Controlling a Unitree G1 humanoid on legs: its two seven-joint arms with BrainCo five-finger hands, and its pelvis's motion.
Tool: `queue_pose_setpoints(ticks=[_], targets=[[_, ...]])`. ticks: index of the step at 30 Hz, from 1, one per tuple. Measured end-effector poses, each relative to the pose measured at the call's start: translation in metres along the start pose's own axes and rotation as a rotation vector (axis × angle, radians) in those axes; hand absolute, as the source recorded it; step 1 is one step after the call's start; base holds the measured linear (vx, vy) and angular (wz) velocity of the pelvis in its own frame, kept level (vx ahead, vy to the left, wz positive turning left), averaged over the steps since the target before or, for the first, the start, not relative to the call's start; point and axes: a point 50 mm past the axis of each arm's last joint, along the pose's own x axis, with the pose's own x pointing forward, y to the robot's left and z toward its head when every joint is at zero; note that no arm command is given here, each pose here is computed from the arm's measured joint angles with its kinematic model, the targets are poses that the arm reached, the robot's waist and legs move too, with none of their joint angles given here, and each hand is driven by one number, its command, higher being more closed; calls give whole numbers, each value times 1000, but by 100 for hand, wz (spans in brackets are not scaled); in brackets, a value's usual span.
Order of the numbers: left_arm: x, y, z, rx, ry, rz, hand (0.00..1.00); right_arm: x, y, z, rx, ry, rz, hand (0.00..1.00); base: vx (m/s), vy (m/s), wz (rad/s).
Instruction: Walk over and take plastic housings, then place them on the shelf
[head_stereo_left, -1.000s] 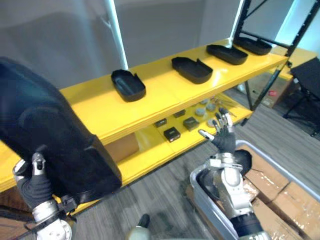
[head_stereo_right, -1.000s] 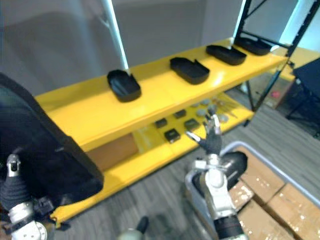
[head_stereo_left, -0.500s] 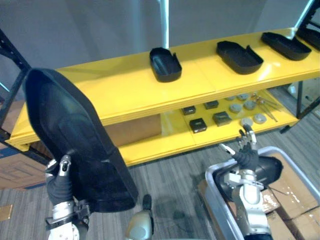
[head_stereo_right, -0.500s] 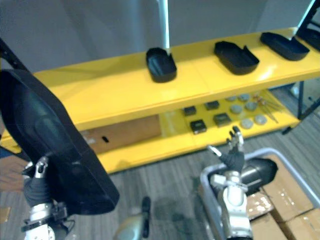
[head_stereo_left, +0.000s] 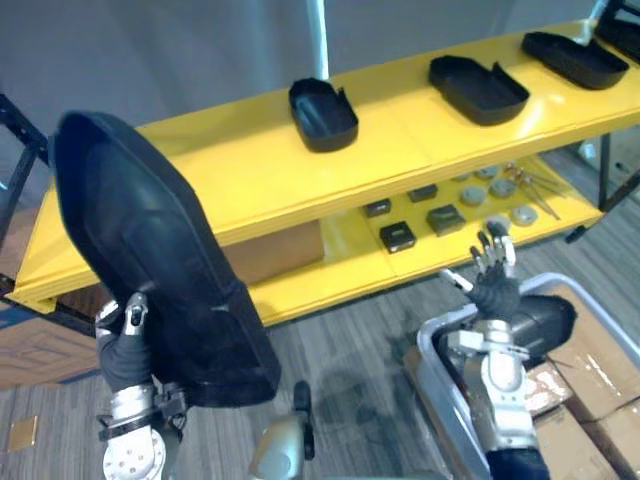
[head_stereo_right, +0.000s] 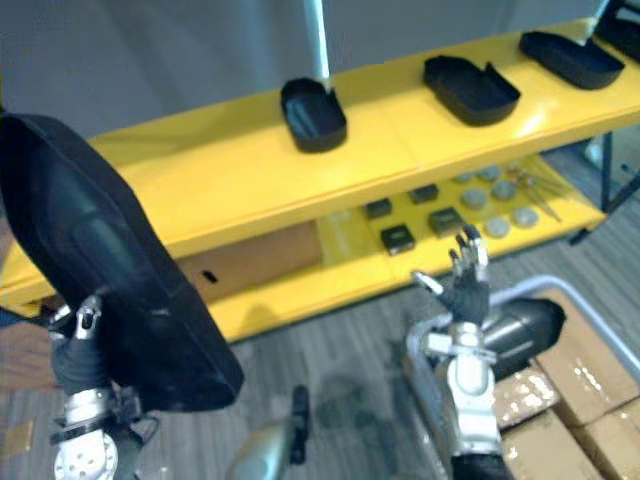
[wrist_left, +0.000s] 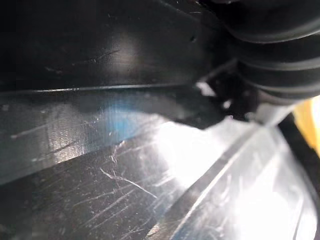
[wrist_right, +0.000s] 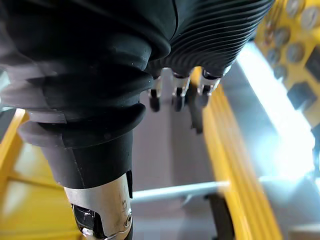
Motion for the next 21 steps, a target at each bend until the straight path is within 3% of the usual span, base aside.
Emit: queue_pose_setpoints(ticks=[11,16,21], targets=[[40,4,12,62,-145,48,100,-3,1,5,15,-29,21,0,253,112,40],[47,-9,9,15,-149,25,100,-12,-26,27,-17,-110,-38,0,257,-83,81],[35,-11,-3,8,-59,45,100,-1,-22,30,2,-127,15,0,287,-201,27]])
